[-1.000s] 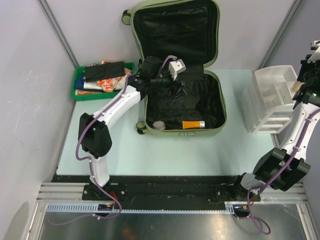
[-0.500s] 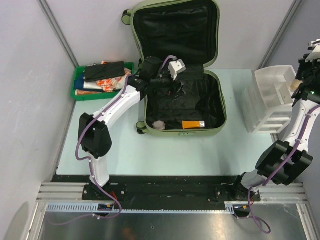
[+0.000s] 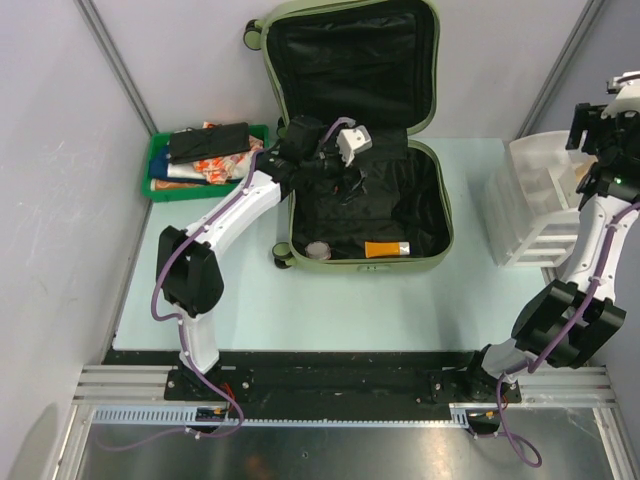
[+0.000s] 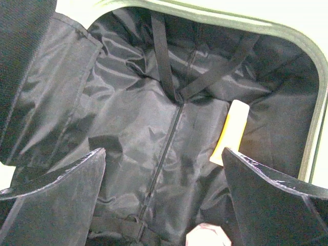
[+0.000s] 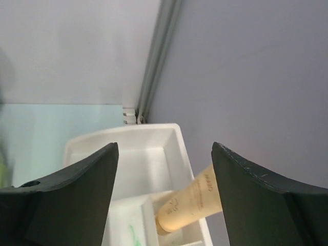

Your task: Open, take out, and arrange the luggage

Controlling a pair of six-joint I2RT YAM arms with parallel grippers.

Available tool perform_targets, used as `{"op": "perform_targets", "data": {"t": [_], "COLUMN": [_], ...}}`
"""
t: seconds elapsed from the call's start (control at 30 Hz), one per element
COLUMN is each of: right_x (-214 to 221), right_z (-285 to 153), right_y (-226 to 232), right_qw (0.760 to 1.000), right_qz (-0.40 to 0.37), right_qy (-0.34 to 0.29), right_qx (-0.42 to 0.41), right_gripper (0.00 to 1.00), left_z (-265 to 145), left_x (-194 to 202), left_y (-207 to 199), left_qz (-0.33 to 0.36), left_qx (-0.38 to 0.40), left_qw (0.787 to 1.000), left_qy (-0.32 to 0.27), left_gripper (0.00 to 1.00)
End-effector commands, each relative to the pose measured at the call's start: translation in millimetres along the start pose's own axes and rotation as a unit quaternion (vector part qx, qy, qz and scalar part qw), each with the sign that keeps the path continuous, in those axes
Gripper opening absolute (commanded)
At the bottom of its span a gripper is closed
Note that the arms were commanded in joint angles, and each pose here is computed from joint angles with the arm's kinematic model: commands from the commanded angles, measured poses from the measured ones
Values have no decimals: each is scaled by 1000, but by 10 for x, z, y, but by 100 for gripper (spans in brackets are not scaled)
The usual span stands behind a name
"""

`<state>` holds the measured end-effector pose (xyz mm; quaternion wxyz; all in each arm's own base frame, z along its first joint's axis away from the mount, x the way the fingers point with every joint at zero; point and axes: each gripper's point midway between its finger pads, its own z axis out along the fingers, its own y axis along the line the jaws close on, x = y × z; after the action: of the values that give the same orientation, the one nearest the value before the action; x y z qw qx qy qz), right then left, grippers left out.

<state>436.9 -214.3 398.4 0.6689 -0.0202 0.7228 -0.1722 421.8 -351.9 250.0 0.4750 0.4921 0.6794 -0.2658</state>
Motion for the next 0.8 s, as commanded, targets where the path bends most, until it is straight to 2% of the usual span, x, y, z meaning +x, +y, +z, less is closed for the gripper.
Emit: {"op": "perform_targets", "data": {"t": [0.0,0.23,0.37,0.47,0.67,0.77], "right_x": [-599,-766,-682,-608,-445,-392], "right_z": [-105,-189,-228,-258,-249,-231], "right_y": [216,894,1259,1431,1508,1519], "right_qw": [998,993,989,987,987,987], "right_qz": [-6,7,26,24,23,23], "right_qy": [-61,-66,-44,-30,-2,6], "right_qx": [-22,-98,-137,-154,-161,-162], "right_gripper": [80,89,96,97,98,98], "left_z": [-133,182,480,687,939,1130], "left_x": [16,627,971,1127,1227,1465], "left_y": [-56,-355,-726,-978,-1398,-1440], "left_qz": [54,83,144,151,136,131], "left_qx": [18,100,165,209,282,278], "left_qw": [998,987,968,959,945,943], "left_qy": [20,91,119,119,98,128], "left_gripper": [100,95,93,91,89,84]}}
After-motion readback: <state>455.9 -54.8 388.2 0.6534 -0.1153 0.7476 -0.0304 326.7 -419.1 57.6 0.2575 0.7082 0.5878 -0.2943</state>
